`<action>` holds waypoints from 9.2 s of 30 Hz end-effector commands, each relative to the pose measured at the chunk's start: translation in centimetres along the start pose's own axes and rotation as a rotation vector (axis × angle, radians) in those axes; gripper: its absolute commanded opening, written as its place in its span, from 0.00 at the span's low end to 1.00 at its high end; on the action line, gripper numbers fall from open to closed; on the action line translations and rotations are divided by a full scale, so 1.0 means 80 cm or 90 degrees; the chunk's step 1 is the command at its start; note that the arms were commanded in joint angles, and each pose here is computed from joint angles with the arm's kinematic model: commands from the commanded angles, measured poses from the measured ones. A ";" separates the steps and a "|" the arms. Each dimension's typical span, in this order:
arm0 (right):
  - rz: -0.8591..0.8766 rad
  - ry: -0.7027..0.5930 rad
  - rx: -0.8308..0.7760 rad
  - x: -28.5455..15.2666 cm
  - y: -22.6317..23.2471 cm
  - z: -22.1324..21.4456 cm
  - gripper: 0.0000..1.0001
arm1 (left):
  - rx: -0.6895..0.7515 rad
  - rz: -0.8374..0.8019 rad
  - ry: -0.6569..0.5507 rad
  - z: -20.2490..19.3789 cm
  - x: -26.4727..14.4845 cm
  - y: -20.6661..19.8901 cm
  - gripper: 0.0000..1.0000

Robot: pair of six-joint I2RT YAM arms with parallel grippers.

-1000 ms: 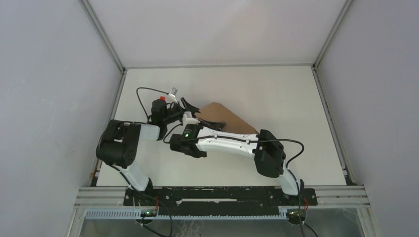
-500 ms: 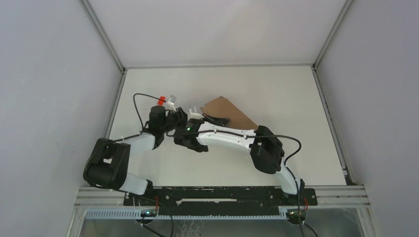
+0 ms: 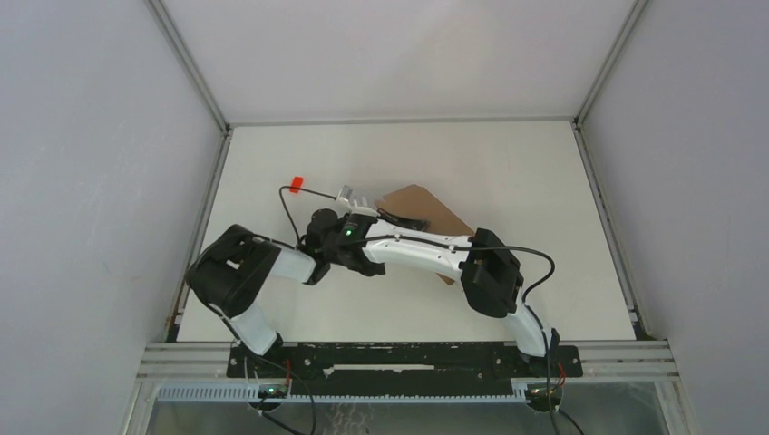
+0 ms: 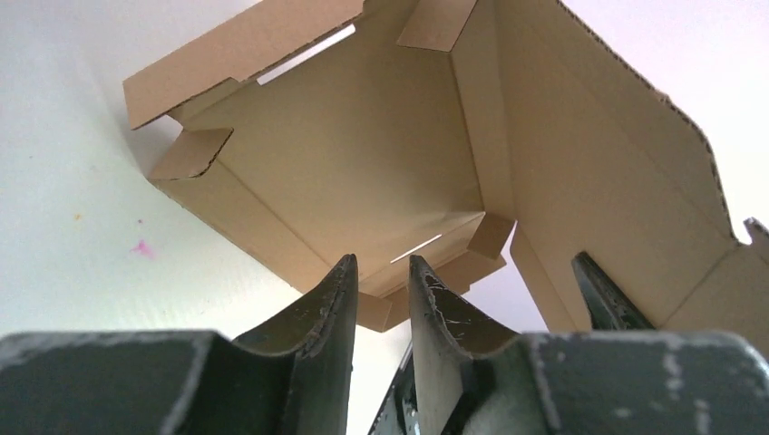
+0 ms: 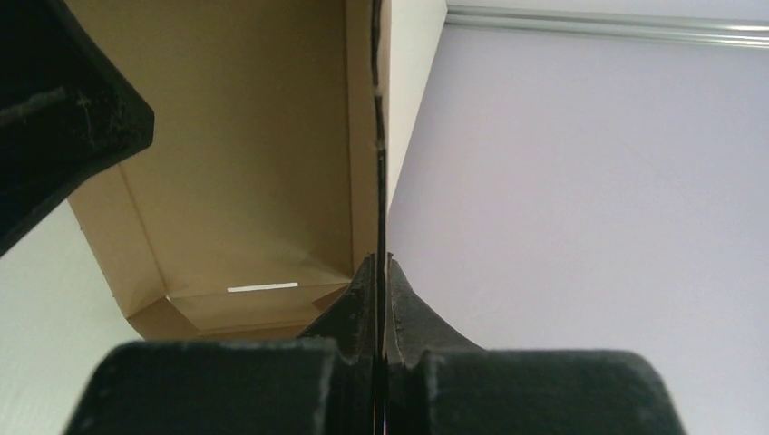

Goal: Fold the paper box
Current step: Fold the paper box at the center of the board.

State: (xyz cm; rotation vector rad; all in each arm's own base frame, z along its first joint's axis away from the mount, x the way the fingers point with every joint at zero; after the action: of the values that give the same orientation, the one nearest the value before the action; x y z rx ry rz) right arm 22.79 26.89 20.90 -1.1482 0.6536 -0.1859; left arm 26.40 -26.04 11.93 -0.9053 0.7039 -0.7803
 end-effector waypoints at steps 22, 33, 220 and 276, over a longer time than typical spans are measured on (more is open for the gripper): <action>0.015 0.000 0.191 0.007 -0.051 0.021 0.00 | -0.021 0.011 -0.067 -0.072 0.016 -0.070 0.53; 0.025 0.049 0.239 0.030 -0.065 0.007 0.00 | -0.070 0.008 -0.203 -0.079 -0.024 -0.060 0.57; 0.428 0.050 0.277 -0.089 -0.033 0.004 0.00 | -0.158 0.094 -0.017 -0.090 0.086 0.103 0.20; 0.351 0.106 0.321 -0.072 -0.026 0.010 0.00 | -0.132 0.082 0.050 -0.073 0.132 0.094 0.21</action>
State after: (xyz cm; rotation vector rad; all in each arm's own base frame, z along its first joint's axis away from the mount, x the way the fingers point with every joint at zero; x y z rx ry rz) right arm 18.59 28.56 24.76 -0.5806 0.9855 0.0373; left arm 29.24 -33.80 3.32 -1.0963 0.8236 -0.6932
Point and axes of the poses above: each gripper's point midway between its finger pads, its own x axis out along the fingers, its own y axis along the line the jaws close on, z = x × y, the point moved 5 cm from there along -x, back along the fingers, and after that the axes turned 9 degrees about x, right-handed, at the moved point
